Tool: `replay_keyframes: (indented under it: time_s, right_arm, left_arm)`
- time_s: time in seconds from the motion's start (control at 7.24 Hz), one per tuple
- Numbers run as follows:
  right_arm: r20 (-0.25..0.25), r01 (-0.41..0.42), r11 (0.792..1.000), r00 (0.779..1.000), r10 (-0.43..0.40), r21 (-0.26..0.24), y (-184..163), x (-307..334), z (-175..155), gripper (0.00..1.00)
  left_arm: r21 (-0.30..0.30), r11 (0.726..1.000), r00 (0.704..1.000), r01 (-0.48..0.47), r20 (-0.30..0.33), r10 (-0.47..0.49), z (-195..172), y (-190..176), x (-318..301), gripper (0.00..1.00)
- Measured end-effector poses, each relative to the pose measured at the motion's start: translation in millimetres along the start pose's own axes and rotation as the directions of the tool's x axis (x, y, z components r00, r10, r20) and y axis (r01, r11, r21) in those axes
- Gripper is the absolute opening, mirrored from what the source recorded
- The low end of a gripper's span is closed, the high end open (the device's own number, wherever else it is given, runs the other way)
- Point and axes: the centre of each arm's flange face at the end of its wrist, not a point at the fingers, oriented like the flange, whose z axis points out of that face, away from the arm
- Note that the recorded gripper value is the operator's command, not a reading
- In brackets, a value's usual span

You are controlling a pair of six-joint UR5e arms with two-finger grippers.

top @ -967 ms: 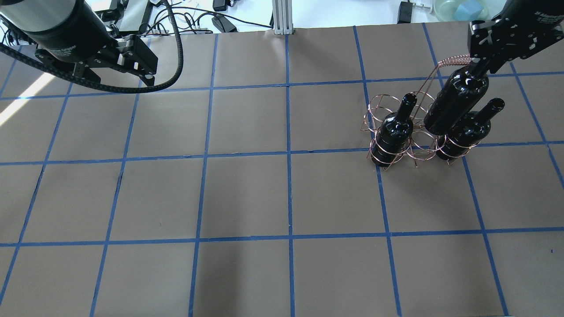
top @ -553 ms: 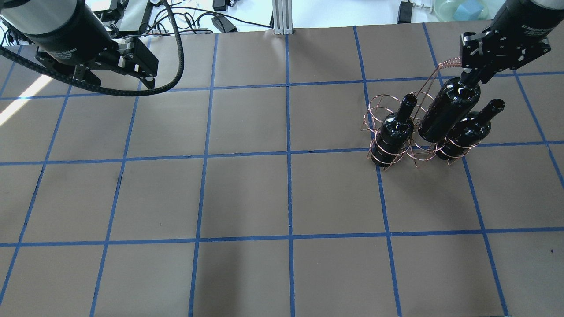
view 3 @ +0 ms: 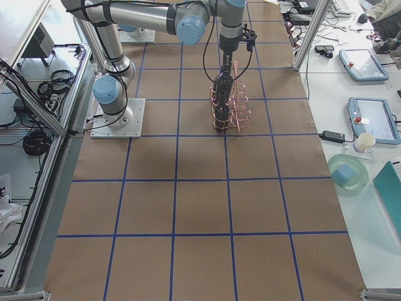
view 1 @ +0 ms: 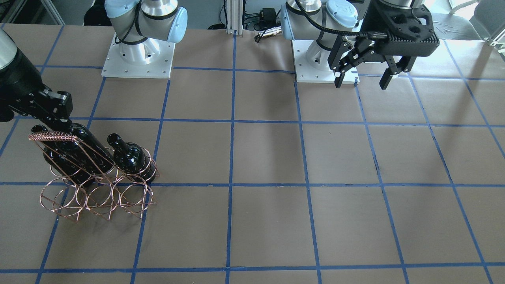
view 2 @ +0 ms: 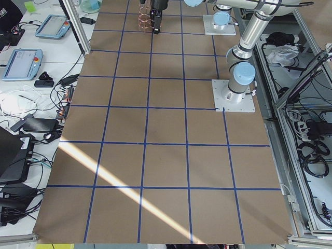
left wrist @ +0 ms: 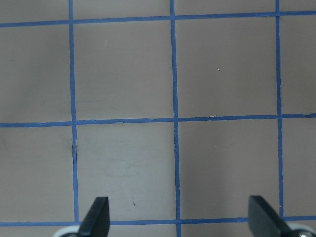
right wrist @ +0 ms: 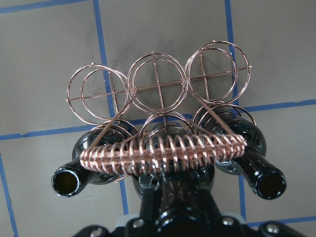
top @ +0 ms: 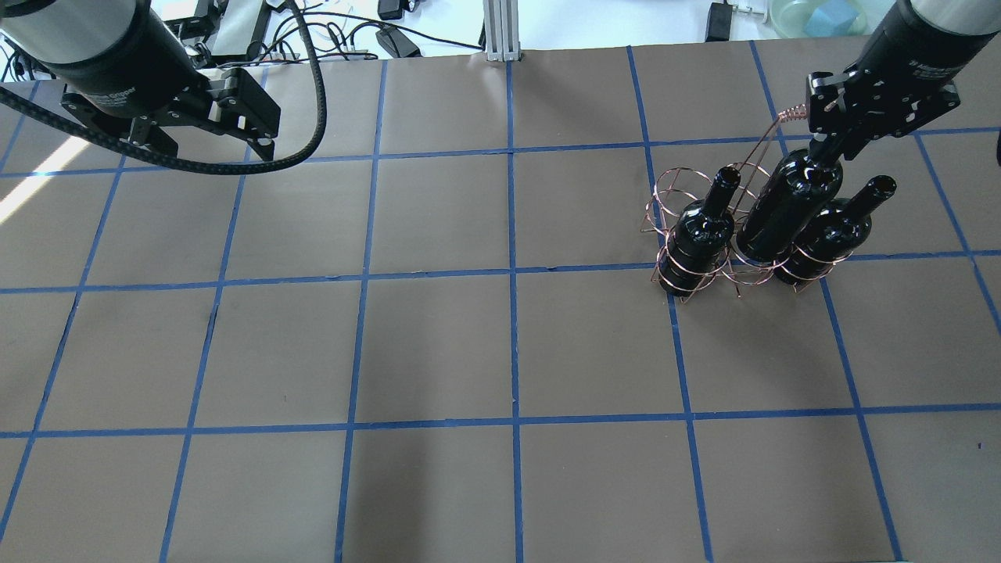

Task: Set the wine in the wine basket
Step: 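Push the bottle down and tilt it into the rack with the right gripper, then open the right gripper and raise it away from the rack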

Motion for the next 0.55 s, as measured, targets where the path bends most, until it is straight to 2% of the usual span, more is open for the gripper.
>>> replay_keyframes:
  time_s: [0.55]
  right_arm:
    - [0.004, -0.032, 0.999, 0.999, 0.032, -0.039, -5, -3, 30, 0.13]
  left_arm:
    - [-0.001, 1.000, 1.000, 0.000, -0.001, 0.000, 1, 0, 0, 1.00]
